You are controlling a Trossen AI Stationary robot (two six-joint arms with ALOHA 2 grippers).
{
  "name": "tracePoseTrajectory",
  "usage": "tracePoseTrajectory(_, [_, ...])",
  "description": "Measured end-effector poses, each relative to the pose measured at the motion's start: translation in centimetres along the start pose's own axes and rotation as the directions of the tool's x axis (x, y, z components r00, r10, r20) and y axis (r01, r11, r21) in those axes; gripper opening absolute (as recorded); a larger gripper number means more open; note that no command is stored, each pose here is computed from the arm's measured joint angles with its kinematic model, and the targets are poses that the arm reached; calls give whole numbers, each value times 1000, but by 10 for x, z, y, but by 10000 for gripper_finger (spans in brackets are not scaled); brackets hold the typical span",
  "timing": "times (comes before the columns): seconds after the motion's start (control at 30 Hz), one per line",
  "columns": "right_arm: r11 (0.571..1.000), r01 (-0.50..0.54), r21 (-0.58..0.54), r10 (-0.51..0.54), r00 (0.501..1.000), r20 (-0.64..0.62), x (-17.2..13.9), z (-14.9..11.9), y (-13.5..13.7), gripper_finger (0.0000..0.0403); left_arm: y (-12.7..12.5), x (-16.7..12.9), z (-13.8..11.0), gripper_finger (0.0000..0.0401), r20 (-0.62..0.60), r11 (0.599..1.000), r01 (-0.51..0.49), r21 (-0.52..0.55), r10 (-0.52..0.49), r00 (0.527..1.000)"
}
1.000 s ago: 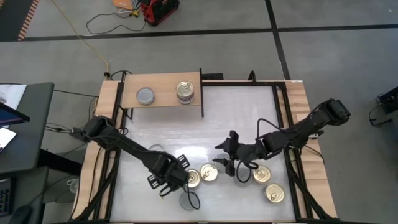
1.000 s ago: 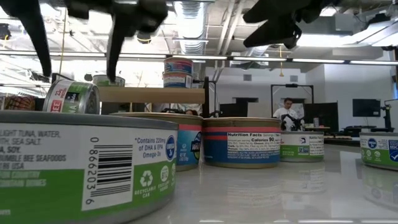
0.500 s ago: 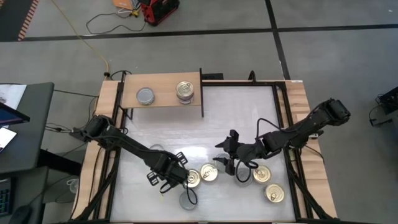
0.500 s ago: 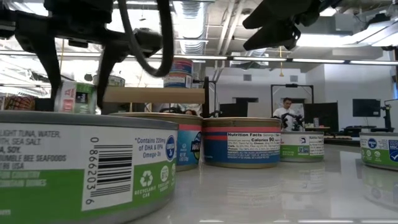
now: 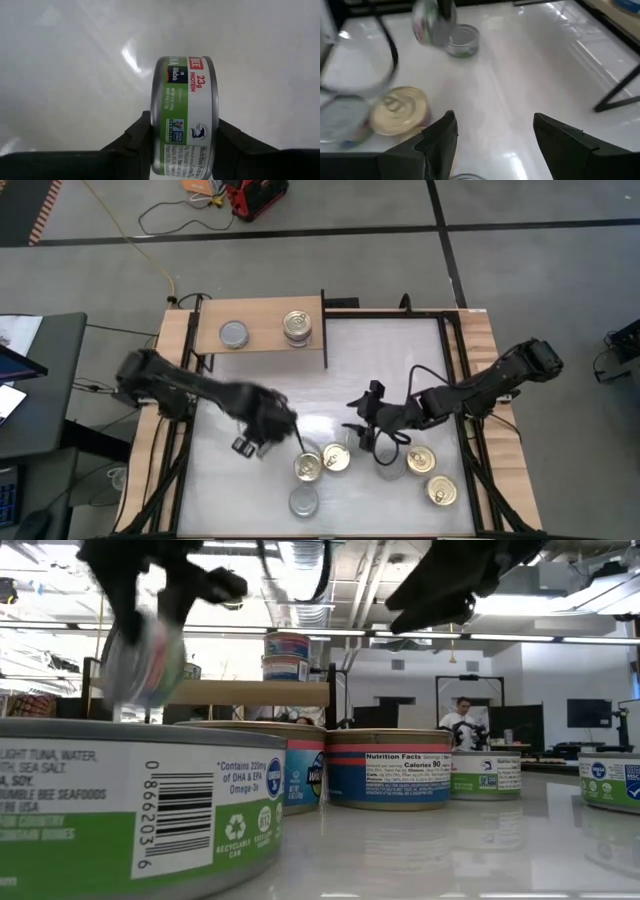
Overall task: Stack canned seafood by type on shelf
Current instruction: Stack the green-white tuna can on top of the green-white tuna can on the shelf
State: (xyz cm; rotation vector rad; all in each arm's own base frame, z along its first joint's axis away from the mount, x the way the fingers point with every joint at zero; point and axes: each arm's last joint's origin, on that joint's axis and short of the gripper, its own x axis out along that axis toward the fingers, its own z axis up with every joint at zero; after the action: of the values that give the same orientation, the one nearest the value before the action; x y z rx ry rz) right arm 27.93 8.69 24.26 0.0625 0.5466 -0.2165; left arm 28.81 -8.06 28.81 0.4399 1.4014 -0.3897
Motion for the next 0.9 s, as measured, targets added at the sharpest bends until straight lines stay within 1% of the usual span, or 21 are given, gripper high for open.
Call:
tracePoseTrajectory(0.1, [999,32,-44,-32,999,-7,4,2,-9,286,19,-37,-30,129,125,987,-3,-159,23,992])
tracePoseTrajectory(0.17, [995,56,-81,-56,998,-3,8,5,-18,286,30,-58,-54,129,190,964,-19,-267,72,979])
tracePoseTrajectory(0.27, [992,61,-111,-60,998,11,16,12,-35,286,42,-84,-93,129,245,911,-50,-409,163,956])
tracePoseTrajectory(0.37, [992,3,-129,2,999,35,24,22,-56,286,54,-103,-128,129,263,841,-90,-533,266,927])
tracePoseTrajectory(0.43, [991,-13,-133,21,998,62,28,28,-71,286,63,-112,-147,129,264,784,-122,-608,345,901])
tracePoseTrajectory(0.53, [992,-23,-121,35,994,102,32,35,-92,286,78,-122,-170,129,237,667,-155,-729,458,856])
tracePoseTrajectory(0.57, [993,-33,-112,45,993,112,33,36,-97,286,84,-125,-176,129,228,617,-152,-772,493,840])
tracePoseTrajectory(0.67, [994,-63,-92,74,991,112,34,37,-108,286,98,-129,-192,129,200,434,-83,-897,565,800])
tracePoseTrajectory(0.7, [993,-71,-90,80,991,109,35,37,-109,286,102,-130,-196,129,189,382,-57,-922,575,796])
tracePoseTrajectory(0.73, [993,-75,-92,85,991,107,35,37,-110,286,104,-130,-200,130,177,339,-39,-940,582,794])
tracePoseTrajectory(0.77, [992,-76,-103,87,990,108,35,37,-109,286,106,-129,-202,132,170,309,-26,-951,588,791])
tracePoseTrajectory(0.8, [989,-76,-126,91,990,112,33,38,-108,286,106,-128,-203,133,173,296,-13,-955,592,787])
tracePoseTrajectory(0.87, [979,-64,-195,92,987,134,27,41,-106,286,106,-127,-204,134,213,306,25,-952,598,773])
tracePoseTrajectory(0.9, [972,-38,-234,78,983,164,23,44,-104,286,105,-127,-203,134,244,317,49,-947,610,754])
